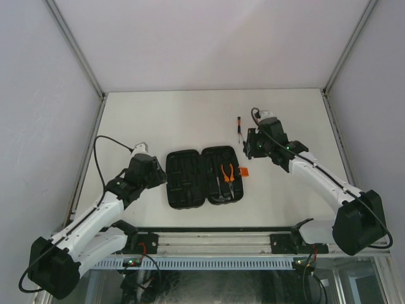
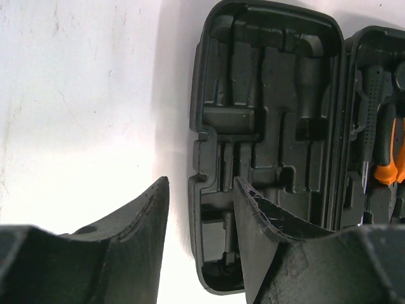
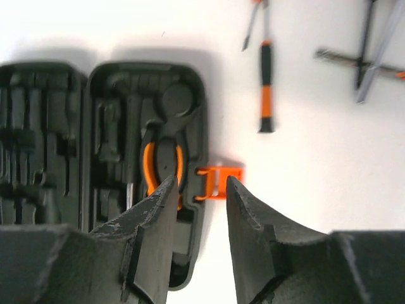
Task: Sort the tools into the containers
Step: Adjust the storage box at the center of the board, then pick up the screwdriver from the center of the board.
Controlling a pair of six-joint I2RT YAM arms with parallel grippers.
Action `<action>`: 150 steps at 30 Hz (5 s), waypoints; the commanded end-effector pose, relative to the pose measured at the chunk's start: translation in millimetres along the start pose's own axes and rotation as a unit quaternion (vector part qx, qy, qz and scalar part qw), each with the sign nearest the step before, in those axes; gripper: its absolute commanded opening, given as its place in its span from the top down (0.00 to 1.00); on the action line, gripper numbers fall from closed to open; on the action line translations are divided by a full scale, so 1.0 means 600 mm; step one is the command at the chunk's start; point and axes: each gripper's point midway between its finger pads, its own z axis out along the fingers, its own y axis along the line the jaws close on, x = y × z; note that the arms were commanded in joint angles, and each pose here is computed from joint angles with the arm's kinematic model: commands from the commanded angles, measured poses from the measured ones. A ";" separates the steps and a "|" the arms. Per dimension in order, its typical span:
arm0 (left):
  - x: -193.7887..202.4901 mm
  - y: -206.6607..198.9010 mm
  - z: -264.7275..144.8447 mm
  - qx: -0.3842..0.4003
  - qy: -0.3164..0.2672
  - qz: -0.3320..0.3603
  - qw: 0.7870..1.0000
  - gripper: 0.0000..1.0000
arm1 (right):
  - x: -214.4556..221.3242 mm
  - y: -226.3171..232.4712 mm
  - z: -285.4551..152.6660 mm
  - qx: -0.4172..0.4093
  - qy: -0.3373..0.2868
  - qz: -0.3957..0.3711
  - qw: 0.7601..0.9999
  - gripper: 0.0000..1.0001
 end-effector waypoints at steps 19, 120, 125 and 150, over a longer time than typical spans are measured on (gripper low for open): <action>-0.122 -0.067 -0.109 0.059 -0.057 0.097 0.992 0.44 | -0.193 -0.215 0.026 0.104 -0.125 0.144 0.976 0.57; -0.162 -0.018 -0.115 0.028 -0.105 0.055 0.993 0.44 | -0.321 -0.041 -0.107 -0.093 -0.304 0.121 0.941 1.00; -0.166 -0.026 -0.121 0.043 -0.114 0.055 0.991 0.43 | -0.279 0.052 -0.145 -0.157 -0.350 0.048 0.922 1.00; -0.100 -0.235 -0.207 0.288 -0.122 0.126 0.941 0.40 | -0.122 0.122 -0.150 -0.217 -0.236 0.245 0.915 1.00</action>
